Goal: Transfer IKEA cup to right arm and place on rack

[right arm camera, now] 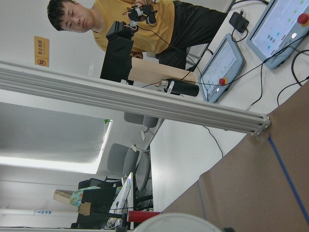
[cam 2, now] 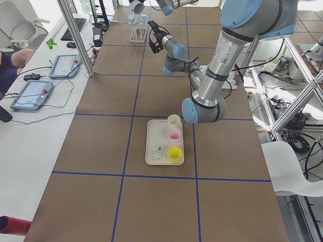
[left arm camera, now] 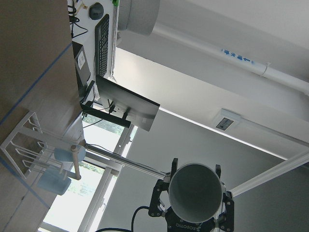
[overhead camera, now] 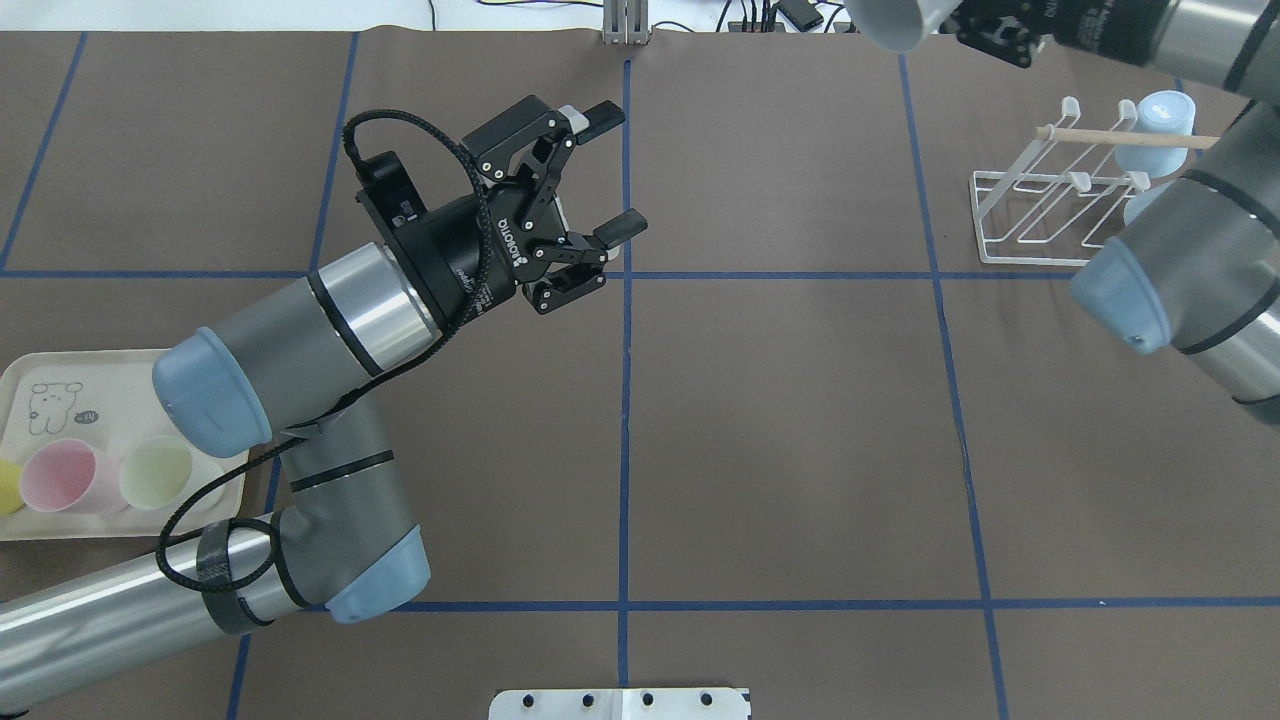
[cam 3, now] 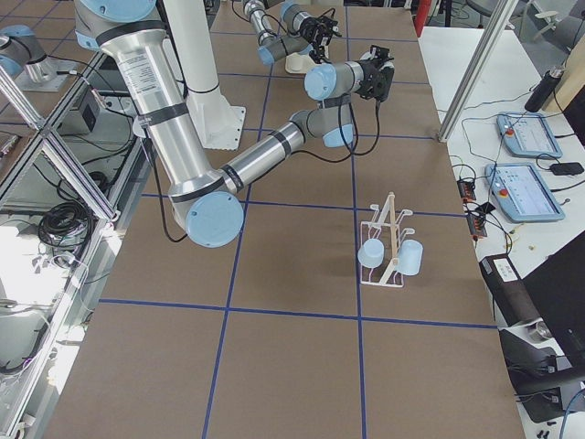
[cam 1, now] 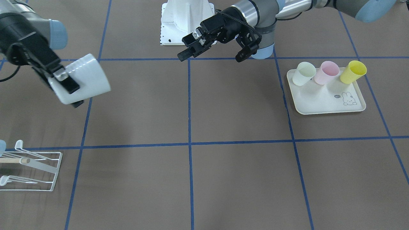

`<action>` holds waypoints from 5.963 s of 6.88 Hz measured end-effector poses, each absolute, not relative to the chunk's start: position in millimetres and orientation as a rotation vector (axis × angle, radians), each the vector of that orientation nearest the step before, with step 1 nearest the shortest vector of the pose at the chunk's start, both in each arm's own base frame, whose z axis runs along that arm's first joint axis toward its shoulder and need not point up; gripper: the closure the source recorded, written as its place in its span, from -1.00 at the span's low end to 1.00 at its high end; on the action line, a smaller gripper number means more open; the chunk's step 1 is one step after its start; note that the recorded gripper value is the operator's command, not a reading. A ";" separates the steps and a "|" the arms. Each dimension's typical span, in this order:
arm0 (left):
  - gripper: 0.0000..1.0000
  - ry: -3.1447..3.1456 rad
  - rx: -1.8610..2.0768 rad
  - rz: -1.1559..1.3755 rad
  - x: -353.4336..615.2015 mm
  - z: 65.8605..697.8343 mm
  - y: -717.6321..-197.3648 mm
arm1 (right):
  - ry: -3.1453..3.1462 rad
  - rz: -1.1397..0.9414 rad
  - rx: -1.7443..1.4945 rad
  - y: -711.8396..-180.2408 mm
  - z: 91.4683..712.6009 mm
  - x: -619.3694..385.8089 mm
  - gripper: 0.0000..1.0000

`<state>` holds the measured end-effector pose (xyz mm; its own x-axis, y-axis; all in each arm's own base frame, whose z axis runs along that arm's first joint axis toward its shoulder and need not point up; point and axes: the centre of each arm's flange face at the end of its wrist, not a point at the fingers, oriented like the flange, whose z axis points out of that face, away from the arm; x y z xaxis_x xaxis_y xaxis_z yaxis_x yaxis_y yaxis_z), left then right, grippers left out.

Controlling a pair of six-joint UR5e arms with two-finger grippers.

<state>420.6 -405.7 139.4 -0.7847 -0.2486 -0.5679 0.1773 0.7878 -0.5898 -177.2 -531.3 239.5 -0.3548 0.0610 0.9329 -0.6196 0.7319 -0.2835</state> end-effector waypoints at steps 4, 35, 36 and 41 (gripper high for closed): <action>-1.00 2.027 0.156 -0.660 378.7 191.1 -440.5 | -1.330 0.672 0.782 -508.7 392.9 -80.5 1.00; -1.00 1.859 0.257 -0.536 325.0 257.1 -445.4 | -0.580 0.424 1.093 -506.3 511.7 -194.8 -0.99; -1.00 1.797 0.296 -0.490 310.7 260.1 -457.1 | -0.616 0.418 1.085 -505.2 496.3 -186.3 -0.99; -1.00 1.327 0.558 -0.077 118.8 404.8 -478.9 | -0.732 0.333 0.933 -459.7 409.9 -133.2 -0.99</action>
<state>118.8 -478.9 404.8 0.2597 0.2569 -0.9309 0.3633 0.8672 0.3406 -133.2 -459.7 409.9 0.7156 -0.0451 0.6970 -0.5554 0.5684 0.6070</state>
